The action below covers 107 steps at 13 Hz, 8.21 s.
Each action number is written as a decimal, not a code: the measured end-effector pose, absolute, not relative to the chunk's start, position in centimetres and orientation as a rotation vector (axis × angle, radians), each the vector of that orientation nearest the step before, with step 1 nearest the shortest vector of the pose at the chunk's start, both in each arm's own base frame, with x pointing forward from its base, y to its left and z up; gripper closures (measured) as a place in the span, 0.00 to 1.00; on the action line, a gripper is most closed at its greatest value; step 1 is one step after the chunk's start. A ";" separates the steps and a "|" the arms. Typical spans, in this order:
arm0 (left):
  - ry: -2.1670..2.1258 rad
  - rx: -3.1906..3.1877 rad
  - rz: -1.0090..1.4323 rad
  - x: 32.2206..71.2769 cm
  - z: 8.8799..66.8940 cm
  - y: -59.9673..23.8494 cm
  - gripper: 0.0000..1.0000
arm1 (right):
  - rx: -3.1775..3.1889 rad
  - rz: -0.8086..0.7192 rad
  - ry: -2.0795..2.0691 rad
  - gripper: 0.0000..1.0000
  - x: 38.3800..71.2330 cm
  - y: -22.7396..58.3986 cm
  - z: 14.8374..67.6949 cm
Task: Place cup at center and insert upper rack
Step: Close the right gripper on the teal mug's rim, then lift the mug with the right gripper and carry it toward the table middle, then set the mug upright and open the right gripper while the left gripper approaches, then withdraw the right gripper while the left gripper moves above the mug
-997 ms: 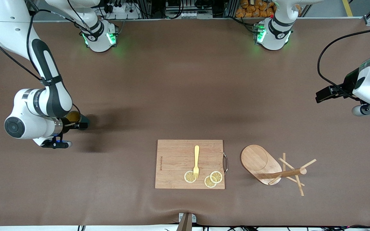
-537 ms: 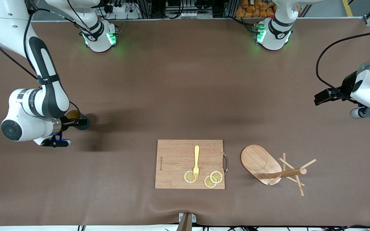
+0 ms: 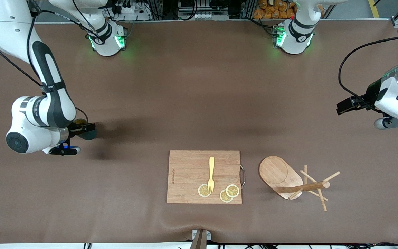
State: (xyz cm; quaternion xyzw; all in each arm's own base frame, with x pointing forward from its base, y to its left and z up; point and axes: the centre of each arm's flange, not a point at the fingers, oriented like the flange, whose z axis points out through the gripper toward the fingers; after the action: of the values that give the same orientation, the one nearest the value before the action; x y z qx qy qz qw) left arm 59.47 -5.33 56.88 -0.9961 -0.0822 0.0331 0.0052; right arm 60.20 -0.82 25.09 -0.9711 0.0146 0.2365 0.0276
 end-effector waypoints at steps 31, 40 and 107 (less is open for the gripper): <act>-0.271 -3.118 0.102 59.6 56.8 -4.8 0.00 | -3.049 0.527 -0.232 0.96 59.5 25.9 35.1; -0.270 -3.123 0.072 60.1 56.6 -4.9 0.00 | -3.055 0.495 -0.341 0.96 47.8 45.5 34.2; -1.455 -2.475 -0.530 28.2 25.9 -68.5 0.00 | -3.101 -0.068 -0.086 0.00 60.0 -3.2 60.4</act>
State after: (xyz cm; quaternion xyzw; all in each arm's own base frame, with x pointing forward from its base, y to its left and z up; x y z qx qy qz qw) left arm 28.22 -68.46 25.95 -0.8426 -0.4952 -0.1803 0.1107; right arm 59.96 -3.24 60.45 -0.9992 -0.0278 -0.0220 0.0195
